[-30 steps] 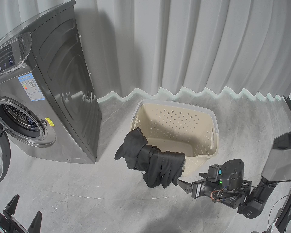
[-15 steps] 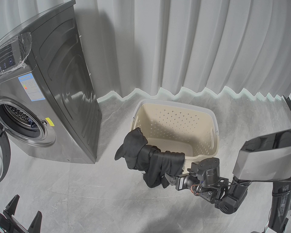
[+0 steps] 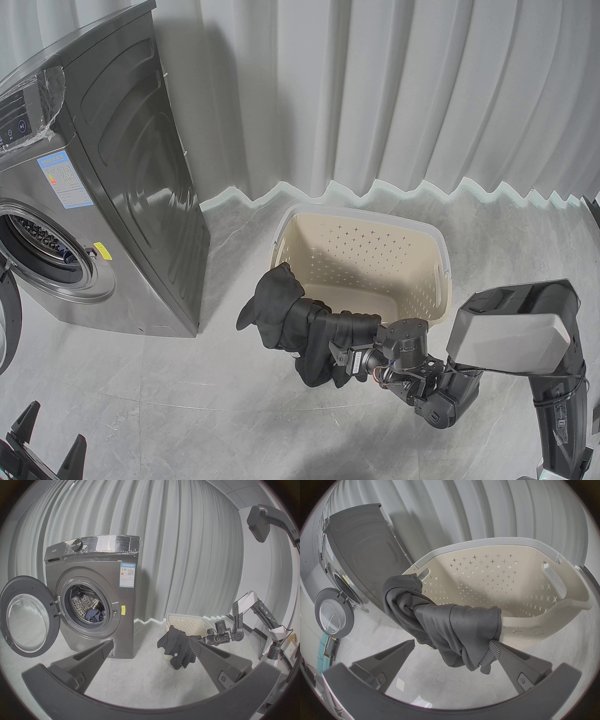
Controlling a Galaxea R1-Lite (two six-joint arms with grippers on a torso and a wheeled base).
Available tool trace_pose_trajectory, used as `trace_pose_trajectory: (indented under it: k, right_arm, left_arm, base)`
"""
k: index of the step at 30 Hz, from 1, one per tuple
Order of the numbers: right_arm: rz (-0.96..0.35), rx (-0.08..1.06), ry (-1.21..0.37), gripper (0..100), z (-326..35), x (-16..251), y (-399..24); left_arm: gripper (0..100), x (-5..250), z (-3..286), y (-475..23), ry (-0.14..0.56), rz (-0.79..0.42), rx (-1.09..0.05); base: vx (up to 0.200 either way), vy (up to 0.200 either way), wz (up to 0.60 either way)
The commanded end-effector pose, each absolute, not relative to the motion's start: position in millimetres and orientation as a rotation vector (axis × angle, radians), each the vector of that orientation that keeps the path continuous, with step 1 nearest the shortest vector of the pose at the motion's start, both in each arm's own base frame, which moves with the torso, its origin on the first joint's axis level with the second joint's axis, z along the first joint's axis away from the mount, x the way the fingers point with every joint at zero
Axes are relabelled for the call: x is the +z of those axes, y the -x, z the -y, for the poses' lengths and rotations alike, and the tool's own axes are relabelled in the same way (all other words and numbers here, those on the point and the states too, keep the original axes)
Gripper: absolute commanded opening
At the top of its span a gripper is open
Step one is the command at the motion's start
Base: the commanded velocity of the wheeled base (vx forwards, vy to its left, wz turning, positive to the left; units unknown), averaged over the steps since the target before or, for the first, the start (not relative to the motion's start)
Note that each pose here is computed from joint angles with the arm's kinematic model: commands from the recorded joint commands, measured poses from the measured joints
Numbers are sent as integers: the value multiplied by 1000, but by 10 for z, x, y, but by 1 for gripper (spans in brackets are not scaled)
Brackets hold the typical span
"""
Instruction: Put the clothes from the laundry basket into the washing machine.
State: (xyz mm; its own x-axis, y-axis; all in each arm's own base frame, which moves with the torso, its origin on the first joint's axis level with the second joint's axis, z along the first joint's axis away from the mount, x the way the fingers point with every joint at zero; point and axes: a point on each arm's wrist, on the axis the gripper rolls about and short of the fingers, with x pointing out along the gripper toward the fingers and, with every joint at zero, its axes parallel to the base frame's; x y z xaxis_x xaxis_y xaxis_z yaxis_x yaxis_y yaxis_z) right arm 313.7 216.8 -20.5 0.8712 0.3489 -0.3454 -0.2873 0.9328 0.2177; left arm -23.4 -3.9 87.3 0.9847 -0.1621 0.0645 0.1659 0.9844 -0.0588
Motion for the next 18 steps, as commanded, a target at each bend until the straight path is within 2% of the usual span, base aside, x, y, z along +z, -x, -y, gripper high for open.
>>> trace_pose_trajectory:
  k: [1, 15, 16, 18]
  right_arm:
    - [-391, 321, -160, 100, -2198, -305, -3211]
    - [-339, 300, -189, 100, -2219, -328, -3437]
    - [-338, 302, -188, 0, -2221, -326, -3440]
    - [-329, 304, -194, 0, -2237, -315, -3463]
  left_arm:
    - [100, 823, 40, 232, 63, 59, -163]
    - [100, 823, 36, 231, 64, 59, -146]
    - [100, 823, 36, 231, 64, 59, -146]
    - [100, 823, 35, 231, 64, 59, -148]
  base:
    - [0, 0, 0]
    - [0, 0, 0]
    - [0, 0, 0]
    - [0, 0, 0]
